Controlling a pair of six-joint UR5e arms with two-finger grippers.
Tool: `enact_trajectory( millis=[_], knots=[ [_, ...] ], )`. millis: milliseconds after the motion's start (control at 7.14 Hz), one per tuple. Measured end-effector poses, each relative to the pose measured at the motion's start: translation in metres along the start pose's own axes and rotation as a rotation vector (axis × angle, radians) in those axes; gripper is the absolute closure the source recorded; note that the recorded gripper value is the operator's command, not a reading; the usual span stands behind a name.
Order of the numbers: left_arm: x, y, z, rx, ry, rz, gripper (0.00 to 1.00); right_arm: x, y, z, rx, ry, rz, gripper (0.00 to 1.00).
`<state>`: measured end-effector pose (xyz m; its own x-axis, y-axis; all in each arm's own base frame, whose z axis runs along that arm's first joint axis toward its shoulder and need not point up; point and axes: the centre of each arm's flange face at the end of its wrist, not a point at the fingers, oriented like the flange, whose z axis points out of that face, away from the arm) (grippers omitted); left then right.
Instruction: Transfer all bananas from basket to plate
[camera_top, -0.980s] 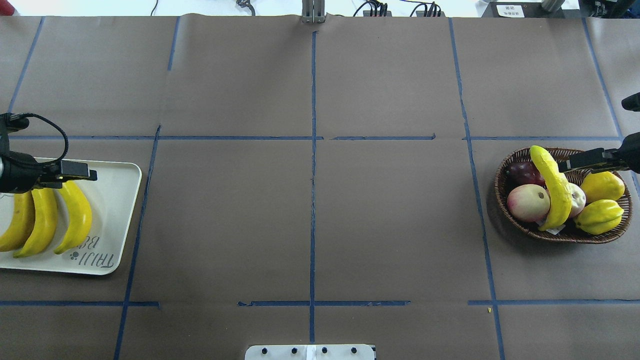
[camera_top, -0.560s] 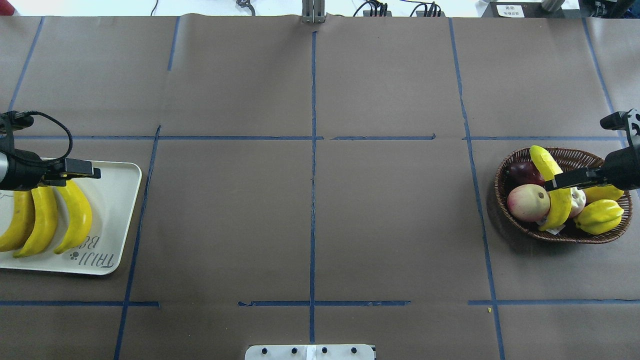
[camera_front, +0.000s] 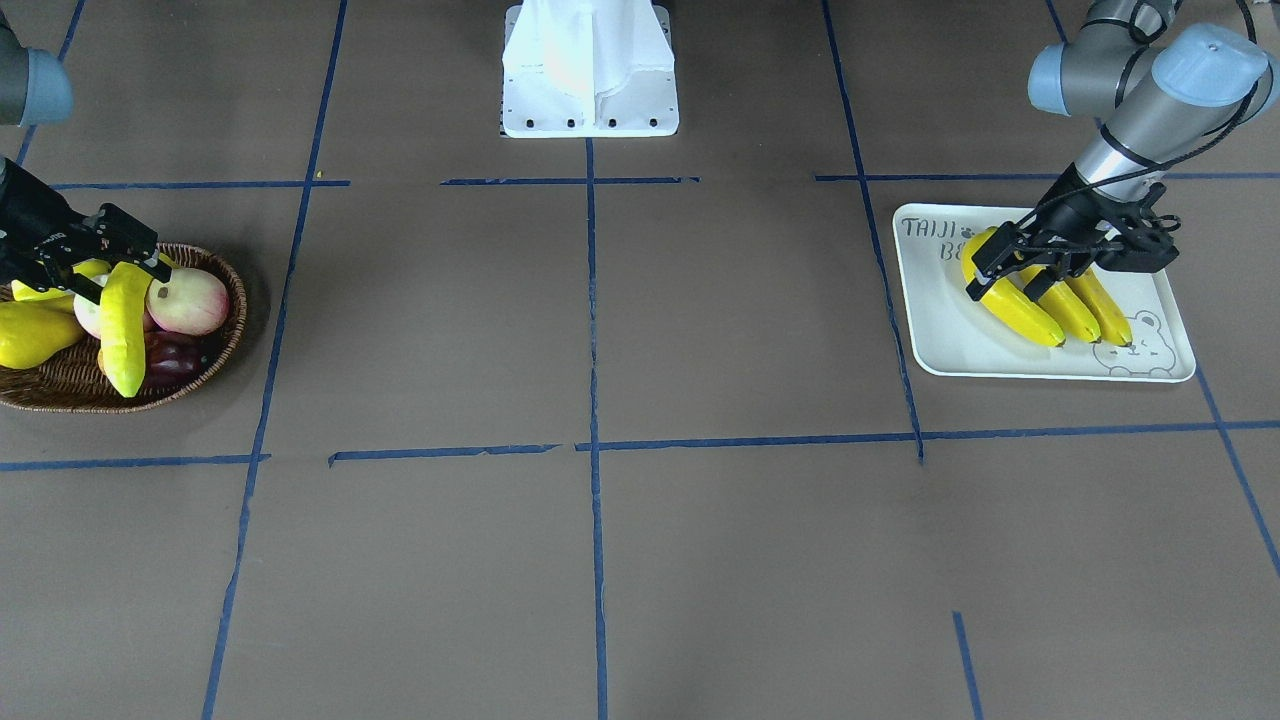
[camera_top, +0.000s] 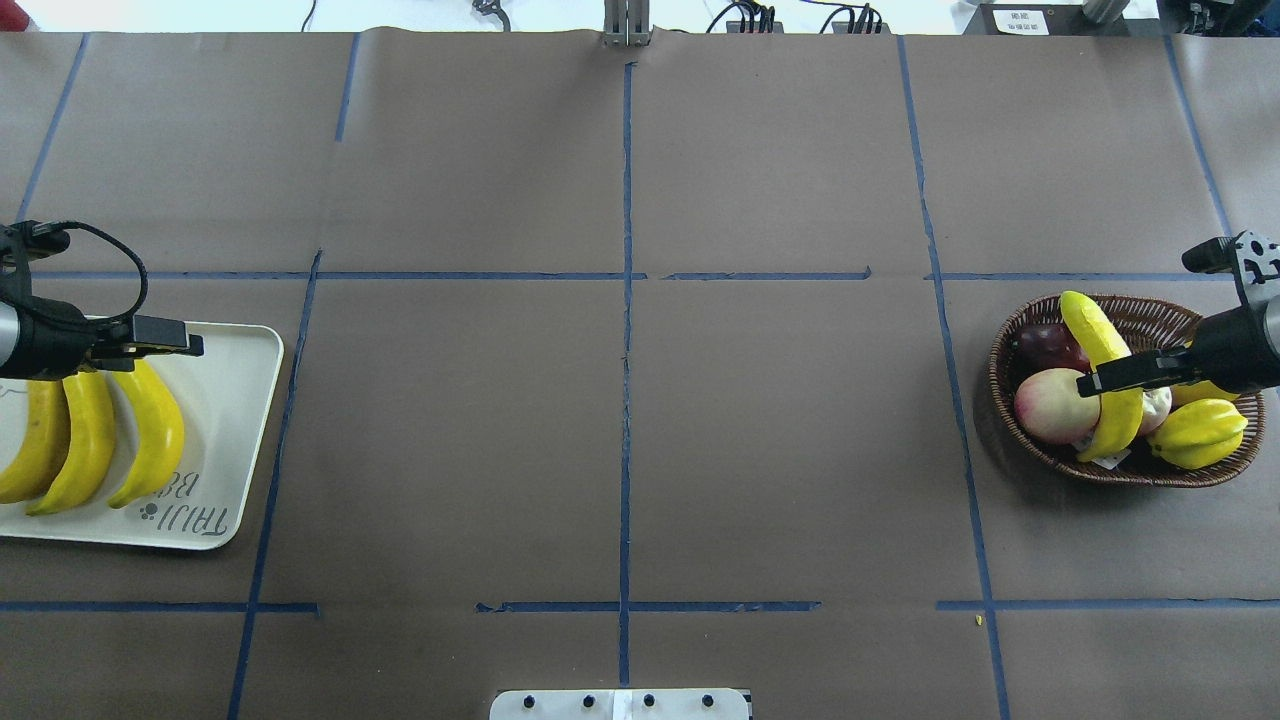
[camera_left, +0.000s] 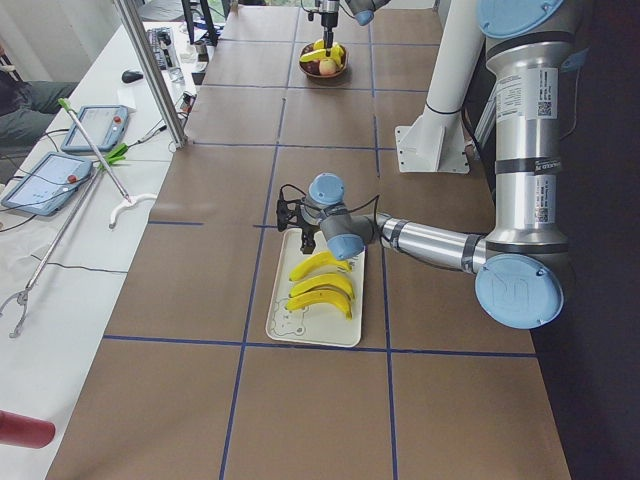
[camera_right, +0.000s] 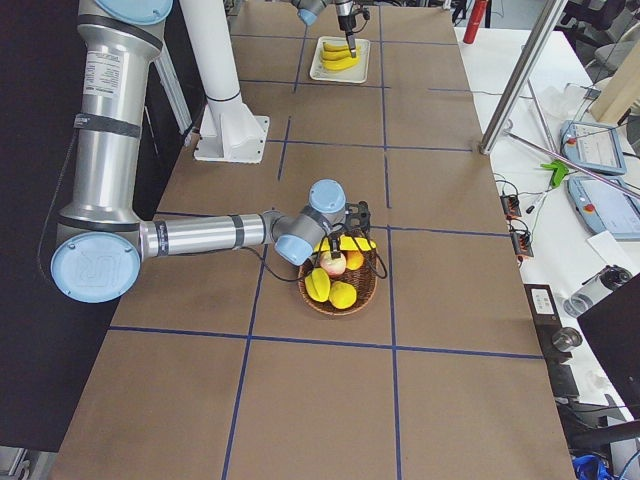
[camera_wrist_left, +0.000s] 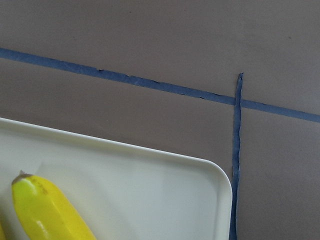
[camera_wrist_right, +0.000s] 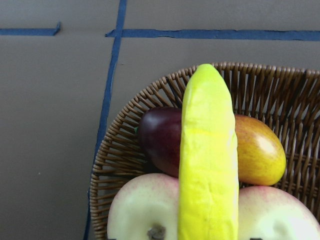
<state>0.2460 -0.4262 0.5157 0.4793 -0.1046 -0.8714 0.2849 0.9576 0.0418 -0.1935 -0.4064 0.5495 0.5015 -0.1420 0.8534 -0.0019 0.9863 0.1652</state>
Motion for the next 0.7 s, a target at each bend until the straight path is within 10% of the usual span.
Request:
enact_trajectory(
  millis=[140, 280, 700],
  knots=[
    [0.003, -0.001, 0.000, 0.002, 0.004, -0.009, 0.00, 0.002, 0.004, -0.001, -0.003, 0.003, 0.003, 0.71],
    [0.006, -0.002, 0.000, 0.003, 0.008, -0.023, 0.00, 0.004, 0.008, -0.003, -0.005, 0.005, 0.005, 0.92],
    [0.007, -0.002, 0.002, 0.006, 0.008, -0.034, 0.00, 0.007, 0.015, -0.007, -0.004, 0.005, 0.005, 1.00]
  ],
)
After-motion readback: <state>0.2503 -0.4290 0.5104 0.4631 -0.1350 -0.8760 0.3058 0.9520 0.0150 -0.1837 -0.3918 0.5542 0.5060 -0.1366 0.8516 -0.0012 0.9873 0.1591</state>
